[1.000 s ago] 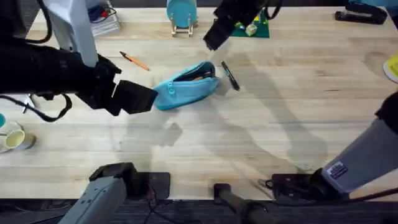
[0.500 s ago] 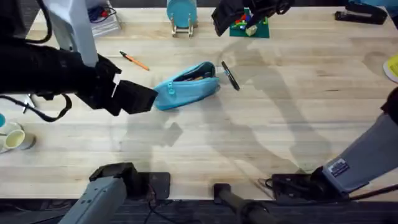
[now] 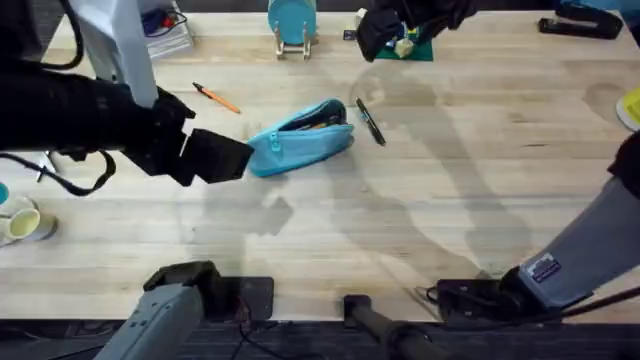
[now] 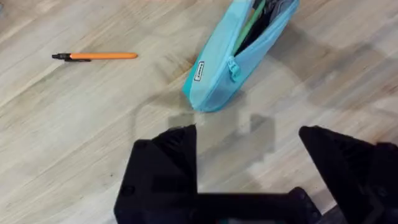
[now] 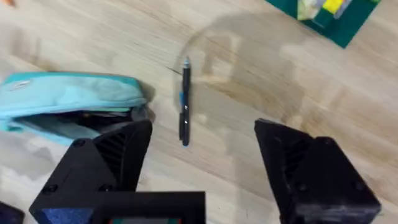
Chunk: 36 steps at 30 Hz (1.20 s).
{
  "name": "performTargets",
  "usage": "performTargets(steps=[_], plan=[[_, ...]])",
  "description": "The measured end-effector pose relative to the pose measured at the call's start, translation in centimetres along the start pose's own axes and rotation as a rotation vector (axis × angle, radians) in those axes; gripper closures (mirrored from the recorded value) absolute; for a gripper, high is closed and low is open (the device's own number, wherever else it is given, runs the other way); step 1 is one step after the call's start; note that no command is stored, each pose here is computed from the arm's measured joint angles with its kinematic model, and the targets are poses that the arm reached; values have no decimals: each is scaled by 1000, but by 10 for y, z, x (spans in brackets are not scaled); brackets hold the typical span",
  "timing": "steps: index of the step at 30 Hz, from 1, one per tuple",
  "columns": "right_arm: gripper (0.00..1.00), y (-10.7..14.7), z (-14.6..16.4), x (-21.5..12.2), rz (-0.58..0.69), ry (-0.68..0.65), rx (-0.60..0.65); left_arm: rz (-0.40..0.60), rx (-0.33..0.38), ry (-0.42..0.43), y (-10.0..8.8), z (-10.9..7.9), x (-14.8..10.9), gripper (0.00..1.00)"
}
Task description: Unzip the bag, pick up the pens from the table one at a time and place them inside, then zip the bag closed.
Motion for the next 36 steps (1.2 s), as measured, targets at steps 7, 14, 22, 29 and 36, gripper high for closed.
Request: performTargets(steps=[7,14,22,29,36], plan=[[5,22,-10,46,67,18,49,0,0,0,0,0,0,5],[5,51,-10,86,140,16,69,0,0,0,0,0,0,6],[5,76,-5,108,203,10,65,0,0,0,0,0,0,6],[6,83,12,117,217,-1,25,0,0,0,0,0,0,6],[5,88,19,130,198,47,45,0,0,0,0,0,0,6]])
Point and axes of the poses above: each hand's point on the last joint's axis, 136 mm out from that joint toward the fingers, its own x axis out along the fingers, its own z axis along the line the jaws close on, y = z × x, the point moved 5 cm from there along -x, back along the fingers, and after that the axes turned 3 degrees about -x, right-handed, at the moved point
